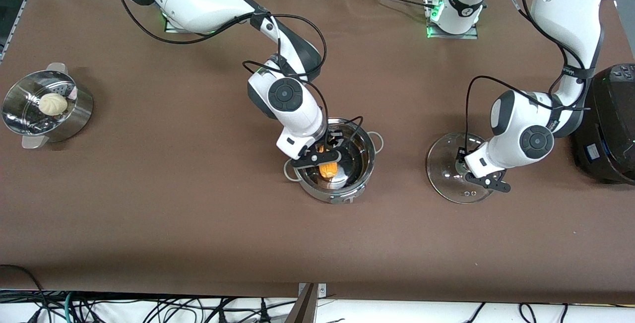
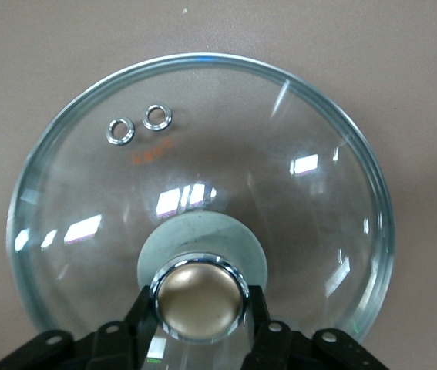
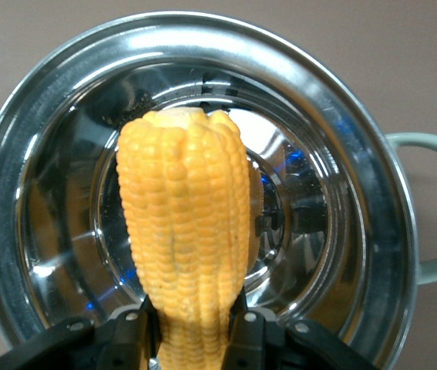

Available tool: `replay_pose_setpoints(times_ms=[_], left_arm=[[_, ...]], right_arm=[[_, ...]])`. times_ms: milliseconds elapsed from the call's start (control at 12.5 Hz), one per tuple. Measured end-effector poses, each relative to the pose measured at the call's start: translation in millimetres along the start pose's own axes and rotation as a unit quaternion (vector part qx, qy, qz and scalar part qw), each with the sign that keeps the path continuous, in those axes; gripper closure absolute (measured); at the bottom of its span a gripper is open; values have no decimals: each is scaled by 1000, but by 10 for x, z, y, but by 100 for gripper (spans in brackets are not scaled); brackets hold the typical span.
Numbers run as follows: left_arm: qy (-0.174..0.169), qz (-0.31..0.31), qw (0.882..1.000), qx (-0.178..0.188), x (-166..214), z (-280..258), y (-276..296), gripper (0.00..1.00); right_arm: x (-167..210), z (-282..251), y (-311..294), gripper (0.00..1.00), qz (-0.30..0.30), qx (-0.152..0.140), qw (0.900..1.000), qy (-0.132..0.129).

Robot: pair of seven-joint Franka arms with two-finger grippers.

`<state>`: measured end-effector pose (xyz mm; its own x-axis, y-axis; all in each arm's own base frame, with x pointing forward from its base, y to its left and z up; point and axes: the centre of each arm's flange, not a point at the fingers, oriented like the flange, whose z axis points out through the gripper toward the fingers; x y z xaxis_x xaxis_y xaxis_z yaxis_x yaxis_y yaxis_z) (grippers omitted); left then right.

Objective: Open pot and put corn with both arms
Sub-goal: 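Set the lid on the table while the right gripper carries corn over pot, then open the right gripper to drop the corn into the pot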

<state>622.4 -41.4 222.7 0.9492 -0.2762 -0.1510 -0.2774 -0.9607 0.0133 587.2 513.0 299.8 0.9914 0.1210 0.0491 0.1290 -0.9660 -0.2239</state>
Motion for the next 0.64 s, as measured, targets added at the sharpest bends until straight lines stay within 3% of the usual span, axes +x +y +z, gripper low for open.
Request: replay_pose_setpoints(times_ms=[80, 320, 480, 640], left_arm=[[1, 0, 1000, 0, 5, -8, 3, 33], [7, 1, 1000, 1, 33, -67, 4, 1], [18, 0, 1000, 4, 66, -279, -7, 0], [25, 1, 1000, 10, 50, -843, 19, 0]], right_arm=[[3, 4, 5, 57, 0, 0, 1000, 0], [36, -73, -16, 23, 1, 4, 1000, 6], [66, -251, -47, 1, 0, 4, 1000, 11], [92, -564, -14, 0, 2, -10, 1000, 7]])
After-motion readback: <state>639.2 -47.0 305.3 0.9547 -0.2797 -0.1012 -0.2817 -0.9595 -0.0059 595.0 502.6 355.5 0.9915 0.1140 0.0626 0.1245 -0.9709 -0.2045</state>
